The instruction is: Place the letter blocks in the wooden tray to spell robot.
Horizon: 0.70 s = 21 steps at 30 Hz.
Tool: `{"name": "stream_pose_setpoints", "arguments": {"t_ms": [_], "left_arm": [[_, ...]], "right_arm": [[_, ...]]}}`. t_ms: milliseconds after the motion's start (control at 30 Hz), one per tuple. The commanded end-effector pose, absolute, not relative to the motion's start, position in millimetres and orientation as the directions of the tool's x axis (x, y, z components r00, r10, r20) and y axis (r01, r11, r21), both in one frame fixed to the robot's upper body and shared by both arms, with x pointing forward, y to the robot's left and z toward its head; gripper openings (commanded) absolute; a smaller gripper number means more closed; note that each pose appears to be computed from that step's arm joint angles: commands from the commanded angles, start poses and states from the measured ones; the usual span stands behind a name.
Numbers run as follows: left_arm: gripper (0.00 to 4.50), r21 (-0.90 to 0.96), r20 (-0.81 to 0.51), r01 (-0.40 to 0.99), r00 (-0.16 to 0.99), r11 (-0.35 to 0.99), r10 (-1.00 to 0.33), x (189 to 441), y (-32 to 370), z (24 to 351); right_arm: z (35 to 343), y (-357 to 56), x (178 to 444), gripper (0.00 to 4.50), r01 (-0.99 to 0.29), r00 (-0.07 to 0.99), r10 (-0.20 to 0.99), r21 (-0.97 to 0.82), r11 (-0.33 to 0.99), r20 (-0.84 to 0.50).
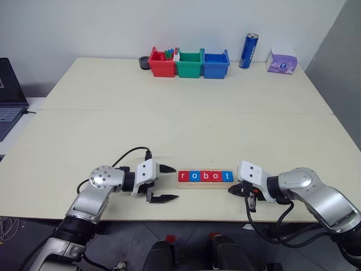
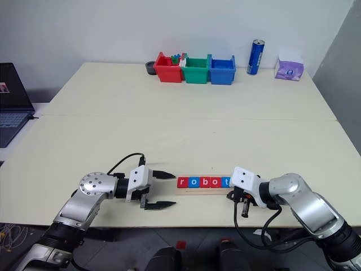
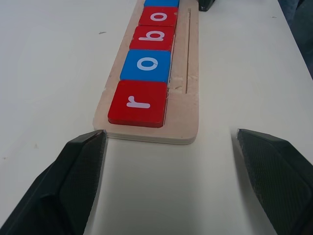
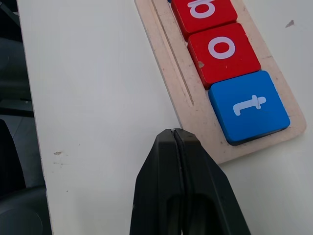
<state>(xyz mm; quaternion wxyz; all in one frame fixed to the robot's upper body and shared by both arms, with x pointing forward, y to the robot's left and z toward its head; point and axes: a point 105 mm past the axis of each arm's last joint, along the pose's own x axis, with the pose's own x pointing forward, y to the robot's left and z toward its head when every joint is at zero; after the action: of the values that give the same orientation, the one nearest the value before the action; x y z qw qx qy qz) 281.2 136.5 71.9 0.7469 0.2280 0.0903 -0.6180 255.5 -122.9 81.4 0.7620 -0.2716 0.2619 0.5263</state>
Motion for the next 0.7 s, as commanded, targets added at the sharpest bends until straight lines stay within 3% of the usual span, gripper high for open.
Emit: {"name": "stream_pose_setpoints", "arguments": {"t_ms": [33,133,233,567,700], "left_arm": [[4.5,0.265,-0.395,0.955,0.235,0.135,-0.888,283.8,138.9,82.7],[4.5,0.264,-0.387,0.952,0.251,0.154,-0.888,285.7,140.8,84.0],[4.5,0.233,-0.357,0.953,0.271,0.196,-0.894,286.9,143.6,89.4],[4.5,0.222,-0.31,0.926,0.364,0.305,-0.878,285.0,151.5,109.4],[4.5,0.21,-0.281,0.918,0.385,0.335,-0.879,281.0,152.0,121.7]], "right_arm": [[99.1,-117.5,249.1,0.04,-0.955,0.291,0.698,-0.156,0.252,-0.654],[115.2,-115.5,240.8,0.04,-0.968,0.248,0.742,-0.144,0.203,-0.622],[132.2,-121.4,242.5,0.93,-0.965,0.263,0.759,-0.162,0.207,-0.595],[160.6,-139.0,249.6,4.48,-0.946,0.321,0.783,-0.211,0.245,-0.532],[168.0,-143.5,250.2,4.48,-0.945,0.325,0.796,-0.209,0.252,-0.511]]}}
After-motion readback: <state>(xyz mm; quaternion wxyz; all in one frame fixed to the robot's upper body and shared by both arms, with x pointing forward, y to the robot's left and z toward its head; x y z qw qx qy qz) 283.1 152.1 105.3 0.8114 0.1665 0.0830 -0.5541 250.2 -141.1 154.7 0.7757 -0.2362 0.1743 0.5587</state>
